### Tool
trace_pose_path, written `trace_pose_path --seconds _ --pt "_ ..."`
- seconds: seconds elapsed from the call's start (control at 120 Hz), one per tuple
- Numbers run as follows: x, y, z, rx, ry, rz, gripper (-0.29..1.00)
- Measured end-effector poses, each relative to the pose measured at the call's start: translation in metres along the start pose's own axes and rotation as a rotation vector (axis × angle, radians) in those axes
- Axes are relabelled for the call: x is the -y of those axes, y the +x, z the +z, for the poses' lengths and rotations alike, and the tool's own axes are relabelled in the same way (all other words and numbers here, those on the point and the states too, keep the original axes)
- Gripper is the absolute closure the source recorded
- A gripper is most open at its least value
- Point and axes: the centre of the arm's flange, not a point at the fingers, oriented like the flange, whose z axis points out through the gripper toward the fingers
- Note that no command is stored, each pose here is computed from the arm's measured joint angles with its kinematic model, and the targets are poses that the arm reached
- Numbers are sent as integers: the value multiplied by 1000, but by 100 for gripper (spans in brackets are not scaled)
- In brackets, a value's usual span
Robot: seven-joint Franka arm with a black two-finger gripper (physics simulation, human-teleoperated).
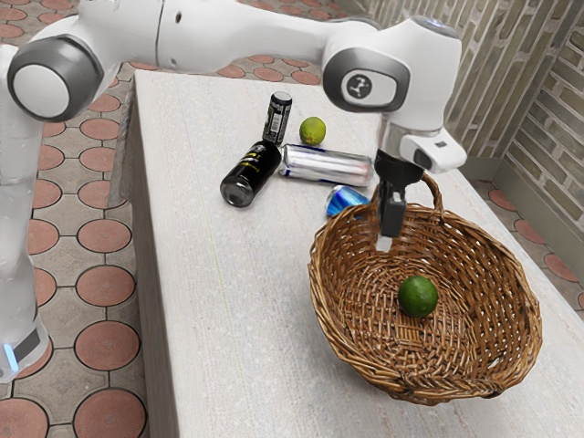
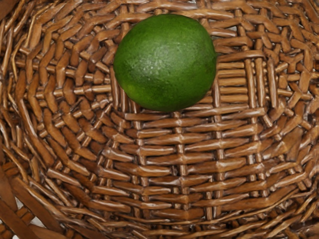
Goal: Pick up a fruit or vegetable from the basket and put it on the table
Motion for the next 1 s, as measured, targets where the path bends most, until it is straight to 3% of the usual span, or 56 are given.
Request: trace_pose_path --seconds 0.233,0.433,1.0 --pt "-2 23 31 0 -25 18 0" --pt "9 33 25 -34 3 17 0" --pt "19 63 82 9 -21 29 0"
